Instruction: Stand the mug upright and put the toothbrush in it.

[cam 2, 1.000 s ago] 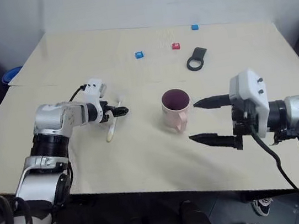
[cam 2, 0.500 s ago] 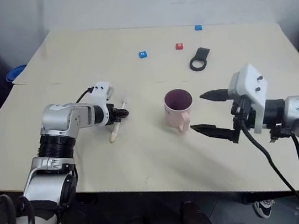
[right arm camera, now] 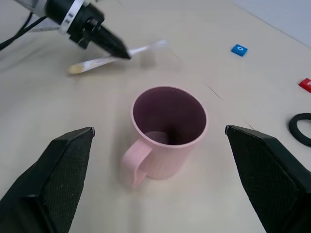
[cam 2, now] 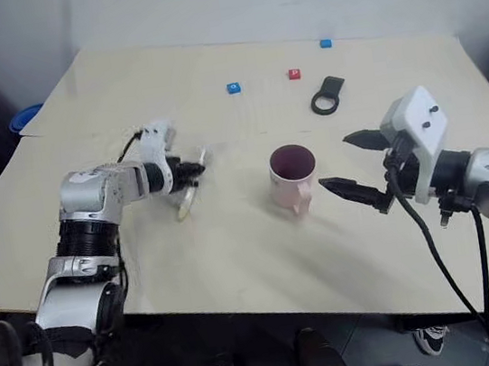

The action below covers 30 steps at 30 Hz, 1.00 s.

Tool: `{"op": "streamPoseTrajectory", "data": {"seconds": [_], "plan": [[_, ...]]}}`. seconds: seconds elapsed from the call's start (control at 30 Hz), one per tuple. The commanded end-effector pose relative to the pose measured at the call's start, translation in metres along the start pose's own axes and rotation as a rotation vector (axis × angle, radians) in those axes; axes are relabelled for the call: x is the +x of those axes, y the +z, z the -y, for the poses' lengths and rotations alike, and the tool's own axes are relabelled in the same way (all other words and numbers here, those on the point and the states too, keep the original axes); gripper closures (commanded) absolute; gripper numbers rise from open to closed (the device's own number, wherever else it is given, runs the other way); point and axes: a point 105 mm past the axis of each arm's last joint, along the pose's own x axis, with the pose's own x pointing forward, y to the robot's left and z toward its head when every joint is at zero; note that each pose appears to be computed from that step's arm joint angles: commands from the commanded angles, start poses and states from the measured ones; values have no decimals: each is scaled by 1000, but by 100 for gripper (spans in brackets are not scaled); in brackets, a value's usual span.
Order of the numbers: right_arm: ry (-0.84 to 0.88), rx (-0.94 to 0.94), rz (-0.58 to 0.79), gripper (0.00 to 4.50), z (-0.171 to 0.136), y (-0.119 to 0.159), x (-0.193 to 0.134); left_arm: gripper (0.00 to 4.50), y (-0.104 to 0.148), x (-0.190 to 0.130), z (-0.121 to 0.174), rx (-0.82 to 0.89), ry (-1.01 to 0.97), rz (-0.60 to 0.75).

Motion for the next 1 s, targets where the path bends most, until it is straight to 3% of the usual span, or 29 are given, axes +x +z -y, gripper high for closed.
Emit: {"op": "streamPoseTrajectory", "data": {"seconds": [0.03,0.13,0.2,0.3,0.47,0.63,1.0], "plan": [[-12,-24,39,0,-6,13,-8,430,85,-14,41,-13,-204,375],[-48,-6,42,0,-6,12,-11,430,107,-13,83,6,-376,505],[-81,-8,32,0,-5,9,-13,430,111,-9,109,138,-424,592],[-147,-14,23,0,0,5,-14,430,108,-4,152,225,-555,659],[-200,9,43,0,1,5,-16,430,78,20,199,326,-696,617],[-251,33,36,0,2,0,-23,430,59,33,218,362,-763,575],[-308,62,53,0,3,-5,-28,430,44,33,195,292,-740,511]]}}
